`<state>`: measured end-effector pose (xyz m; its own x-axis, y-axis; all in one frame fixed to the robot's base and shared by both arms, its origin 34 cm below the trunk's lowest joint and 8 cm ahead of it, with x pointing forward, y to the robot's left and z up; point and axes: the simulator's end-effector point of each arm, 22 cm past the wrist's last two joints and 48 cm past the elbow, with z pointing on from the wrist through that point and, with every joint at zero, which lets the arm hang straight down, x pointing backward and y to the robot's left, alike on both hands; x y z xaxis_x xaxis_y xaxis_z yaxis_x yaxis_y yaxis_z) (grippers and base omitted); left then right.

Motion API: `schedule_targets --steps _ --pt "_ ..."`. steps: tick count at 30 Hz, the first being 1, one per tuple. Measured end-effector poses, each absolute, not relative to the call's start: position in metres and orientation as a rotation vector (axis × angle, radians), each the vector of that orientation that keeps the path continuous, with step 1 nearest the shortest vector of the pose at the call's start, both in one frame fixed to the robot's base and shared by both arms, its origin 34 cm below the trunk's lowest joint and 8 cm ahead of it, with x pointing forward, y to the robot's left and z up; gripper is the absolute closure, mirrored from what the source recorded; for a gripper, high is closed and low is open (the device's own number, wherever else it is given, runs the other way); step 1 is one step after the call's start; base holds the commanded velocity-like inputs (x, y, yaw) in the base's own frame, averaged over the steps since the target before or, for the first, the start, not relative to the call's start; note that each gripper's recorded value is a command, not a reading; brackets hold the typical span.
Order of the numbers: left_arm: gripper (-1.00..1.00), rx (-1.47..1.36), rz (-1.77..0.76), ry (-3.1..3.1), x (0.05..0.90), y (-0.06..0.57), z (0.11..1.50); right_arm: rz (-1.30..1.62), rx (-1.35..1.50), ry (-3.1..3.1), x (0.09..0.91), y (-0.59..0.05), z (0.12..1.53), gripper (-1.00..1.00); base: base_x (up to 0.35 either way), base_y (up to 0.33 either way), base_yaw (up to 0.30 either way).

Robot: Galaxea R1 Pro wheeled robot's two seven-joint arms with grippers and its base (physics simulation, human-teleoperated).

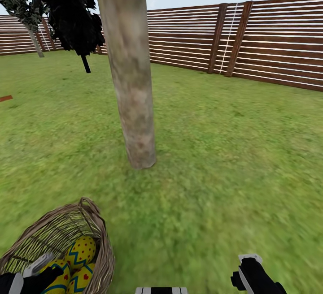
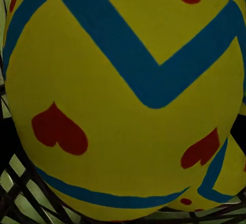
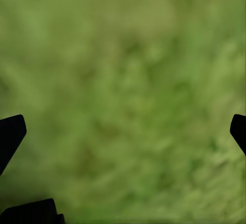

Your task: Take the three Easter eggs out of the wicker basket on the lawn in the garden, then place them on the lawn next to a single tree (choose any tree) so that all three eggs are next to the same tree and none are left in the basket.

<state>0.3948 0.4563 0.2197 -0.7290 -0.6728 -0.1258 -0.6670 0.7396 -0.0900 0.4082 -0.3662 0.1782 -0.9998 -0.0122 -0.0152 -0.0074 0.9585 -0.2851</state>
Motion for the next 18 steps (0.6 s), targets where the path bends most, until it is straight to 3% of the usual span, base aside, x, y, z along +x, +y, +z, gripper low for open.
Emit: schedule_targets --steps 1,18 --pt "1.00 -1.074 -0.050 2.790 0.395 0.458 0.220 -0.451 -0.016 3.093 0.408 -0.367 0.178 -1.00 0.000 0.000 0.000" --pt "1.00 -1.046 -0.014 2.771 0.404 0.466 0.229 -0.451 -0.015 3.093 0.408 -0.367 0.178 -1.00 0.000 0.000 0.000"
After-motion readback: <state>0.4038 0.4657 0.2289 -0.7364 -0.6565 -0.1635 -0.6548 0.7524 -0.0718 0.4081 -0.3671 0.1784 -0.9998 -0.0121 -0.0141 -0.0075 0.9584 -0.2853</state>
